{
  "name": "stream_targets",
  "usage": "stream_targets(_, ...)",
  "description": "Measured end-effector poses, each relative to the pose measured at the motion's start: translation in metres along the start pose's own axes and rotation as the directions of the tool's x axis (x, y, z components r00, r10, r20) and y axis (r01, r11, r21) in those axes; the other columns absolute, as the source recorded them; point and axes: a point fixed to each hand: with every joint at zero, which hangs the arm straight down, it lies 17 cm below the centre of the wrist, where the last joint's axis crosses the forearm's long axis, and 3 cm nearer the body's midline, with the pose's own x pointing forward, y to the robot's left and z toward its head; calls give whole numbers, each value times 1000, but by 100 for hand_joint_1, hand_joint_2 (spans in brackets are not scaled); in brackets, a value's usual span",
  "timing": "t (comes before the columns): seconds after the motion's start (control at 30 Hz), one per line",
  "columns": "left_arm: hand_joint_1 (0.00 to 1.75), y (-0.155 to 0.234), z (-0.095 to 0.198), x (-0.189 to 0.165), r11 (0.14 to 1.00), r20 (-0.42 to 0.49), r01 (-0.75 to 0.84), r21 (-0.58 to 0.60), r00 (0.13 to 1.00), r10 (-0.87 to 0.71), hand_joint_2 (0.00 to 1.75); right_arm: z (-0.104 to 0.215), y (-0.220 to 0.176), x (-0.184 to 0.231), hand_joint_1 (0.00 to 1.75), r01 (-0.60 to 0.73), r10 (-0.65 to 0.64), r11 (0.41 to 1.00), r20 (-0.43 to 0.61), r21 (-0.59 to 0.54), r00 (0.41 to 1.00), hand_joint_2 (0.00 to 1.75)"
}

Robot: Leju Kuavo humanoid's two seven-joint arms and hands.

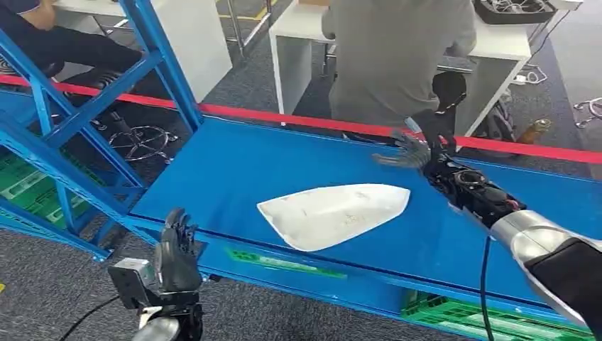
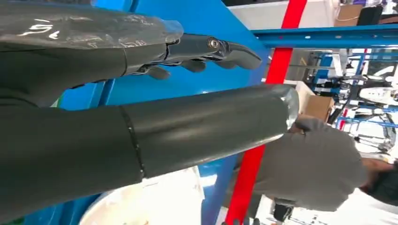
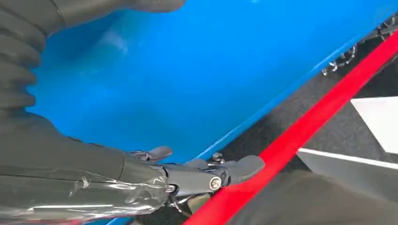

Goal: Take the parts from the cabinet and place them on the table.

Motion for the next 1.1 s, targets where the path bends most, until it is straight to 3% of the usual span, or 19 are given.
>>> stream_targets(0.67, 0, 9, 1, -3, 999, -10, 22, 34, 1000, -21, 0, 5, 55, 9, 0, -25, 28, 995, -25, 99, 999, 175)
stream_targets(1.1, 0, 11, 2, -5, 999, -16, 26, 37, 1000, -25, 0, 15, 87, 32, 0, -43, 39, 986, 27, 163, 999, 175)
